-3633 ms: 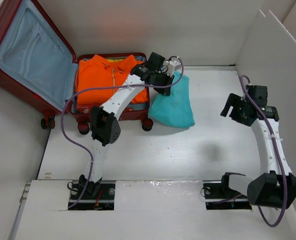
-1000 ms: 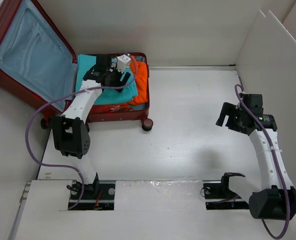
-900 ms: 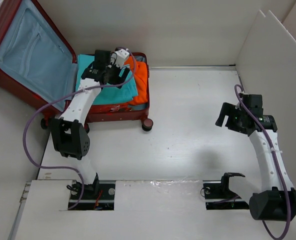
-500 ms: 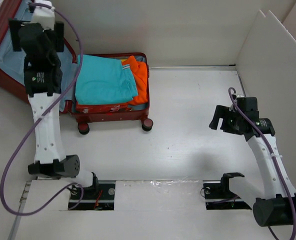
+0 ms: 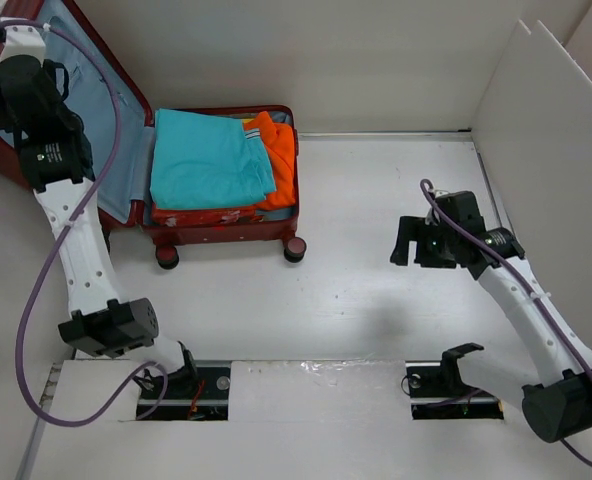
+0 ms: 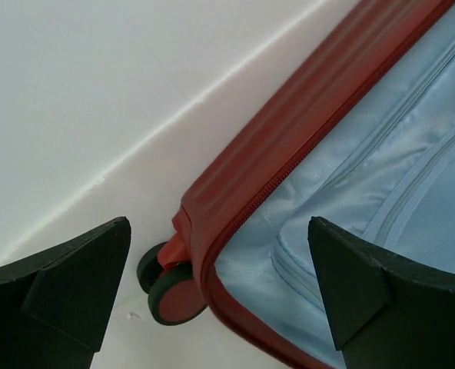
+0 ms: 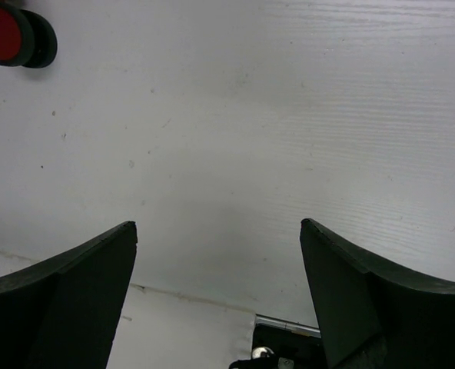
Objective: Pack the luggage
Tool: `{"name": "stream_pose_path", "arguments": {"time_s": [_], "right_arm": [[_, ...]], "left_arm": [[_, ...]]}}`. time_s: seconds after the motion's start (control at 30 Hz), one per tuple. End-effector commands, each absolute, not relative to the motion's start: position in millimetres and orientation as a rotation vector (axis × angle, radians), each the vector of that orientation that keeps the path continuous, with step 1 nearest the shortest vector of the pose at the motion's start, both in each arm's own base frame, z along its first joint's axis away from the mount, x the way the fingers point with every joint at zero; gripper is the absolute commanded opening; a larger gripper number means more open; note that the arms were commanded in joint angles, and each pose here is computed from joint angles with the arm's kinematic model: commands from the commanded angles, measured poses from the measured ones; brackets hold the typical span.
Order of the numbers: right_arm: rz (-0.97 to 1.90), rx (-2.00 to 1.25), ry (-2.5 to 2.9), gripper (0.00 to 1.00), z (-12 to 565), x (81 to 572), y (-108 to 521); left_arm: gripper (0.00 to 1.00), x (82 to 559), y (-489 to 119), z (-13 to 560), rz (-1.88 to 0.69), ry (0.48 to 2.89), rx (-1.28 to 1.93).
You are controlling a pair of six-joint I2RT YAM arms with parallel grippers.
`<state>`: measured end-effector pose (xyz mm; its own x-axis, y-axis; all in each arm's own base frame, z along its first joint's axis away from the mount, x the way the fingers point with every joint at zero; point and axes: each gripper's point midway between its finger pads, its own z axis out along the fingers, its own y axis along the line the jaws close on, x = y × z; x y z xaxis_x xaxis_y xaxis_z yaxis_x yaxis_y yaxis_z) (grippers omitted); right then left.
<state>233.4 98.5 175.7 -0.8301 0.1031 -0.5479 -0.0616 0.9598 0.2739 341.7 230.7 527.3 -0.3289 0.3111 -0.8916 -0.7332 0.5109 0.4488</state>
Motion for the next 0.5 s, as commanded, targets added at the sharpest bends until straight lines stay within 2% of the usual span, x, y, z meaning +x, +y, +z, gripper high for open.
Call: {"name": "stream_pose_path", "arguments": {"time_s": [0.0,0.07,0.2,0.27,0.3,0.37,0.43,0.47], "right_arm": [[0.389,0.016,2.413,0.91,205,256,111],[0.369,0.007,2.4,0.91,209,257,112],[0.37,-0.013,2.41,0.91,207,255,118],[0.347,-0.002,2.396,0.91,209,256,114],[0.346,-0.002,2.396,0.91,209,256,114],[0.344,0.014,2.385,0.91,210,254,112],[0.342,0.018,2.384,0.91,209,251,112],[0.342,0.019,2.384,0.91,209,251,112]], "left_arm": [[0.97,338,249,523,1.117,1.584,-0.388],[0.94,334,261,520,1.129,1.589,-0.415],[0.75,341,277,504,1.124,1.639,-0.412],[0.54,345,281,492,1.107,1.681,-0.402],[0.4,346,280,489,1.1,1.695,-0.392],[0.0,350,270,486,1.029,1.704,-0.356],[0.0,355,253,490,0.941,1.691,-0.317],[0.0,361,226,502,0.877,1.66,-0.247]]}}
